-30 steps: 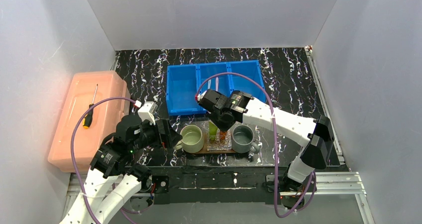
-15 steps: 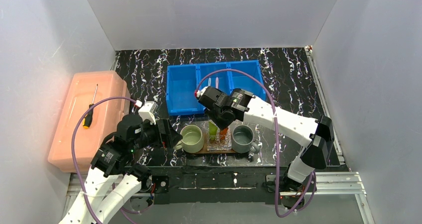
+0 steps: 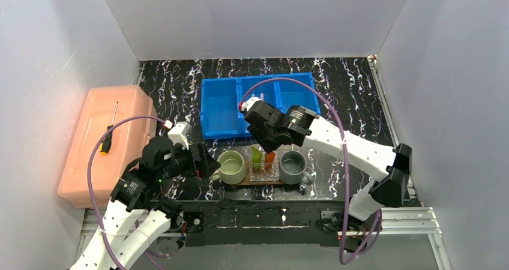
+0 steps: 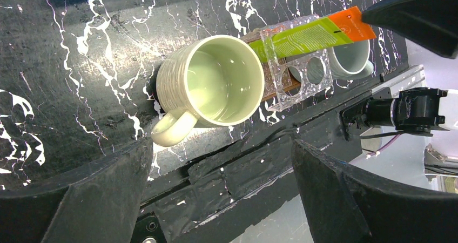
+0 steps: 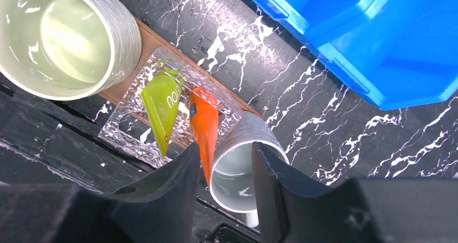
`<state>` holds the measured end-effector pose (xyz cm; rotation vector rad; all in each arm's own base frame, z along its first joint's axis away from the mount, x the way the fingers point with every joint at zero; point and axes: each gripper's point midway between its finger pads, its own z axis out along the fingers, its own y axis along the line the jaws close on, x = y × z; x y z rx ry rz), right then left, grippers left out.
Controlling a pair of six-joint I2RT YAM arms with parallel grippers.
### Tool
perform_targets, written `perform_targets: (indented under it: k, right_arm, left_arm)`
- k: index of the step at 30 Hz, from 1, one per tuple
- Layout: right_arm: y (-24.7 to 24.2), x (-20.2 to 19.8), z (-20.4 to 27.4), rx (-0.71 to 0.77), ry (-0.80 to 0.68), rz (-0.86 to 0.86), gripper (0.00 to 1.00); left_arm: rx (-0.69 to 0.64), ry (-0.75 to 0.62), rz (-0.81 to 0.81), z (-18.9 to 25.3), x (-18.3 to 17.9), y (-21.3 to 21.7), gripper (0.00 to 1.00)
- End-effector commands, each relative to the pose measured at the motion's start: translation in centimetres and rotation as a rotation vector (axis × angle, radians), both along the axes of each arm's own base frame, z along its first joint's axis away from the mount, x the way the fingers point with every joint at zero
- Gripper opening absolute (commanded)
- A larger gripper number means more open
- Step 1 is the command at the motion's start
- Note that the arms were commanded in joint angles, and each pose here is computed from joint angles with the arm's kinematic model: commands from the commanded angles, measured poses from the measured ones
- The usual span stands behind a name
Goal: Prepare toiletry sets of a toothbrush and toothpaste on the tray
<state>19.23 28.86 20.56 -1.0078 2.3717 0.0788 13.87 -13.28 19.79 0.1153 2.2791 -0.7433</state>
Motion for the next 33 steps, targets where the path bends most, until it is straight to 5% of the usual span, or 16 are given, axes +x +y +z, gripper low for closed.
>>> perform_targets:
  k: [1,12,33]
  right_arm:
    - [-0.5,1.0,3.9,0.103,-0.106,-0.028,0.49]
    - [-3.8,0.7,5.2,0.138,-0.170,-0.091,0.52]
    - [-7.6,-2.9,1.3,0.166,-0.066,-0.144,0.53]
  left_arm:
    - [0.016,0.006,-0.004,-0.3,0.1,0.1,0.99]
    - [0.024,0.018,0.002,-0.5,0.2,0.1,0.99]
    - [0.039,0.045,0.008,-1.0,0.4,0.1,0.99]
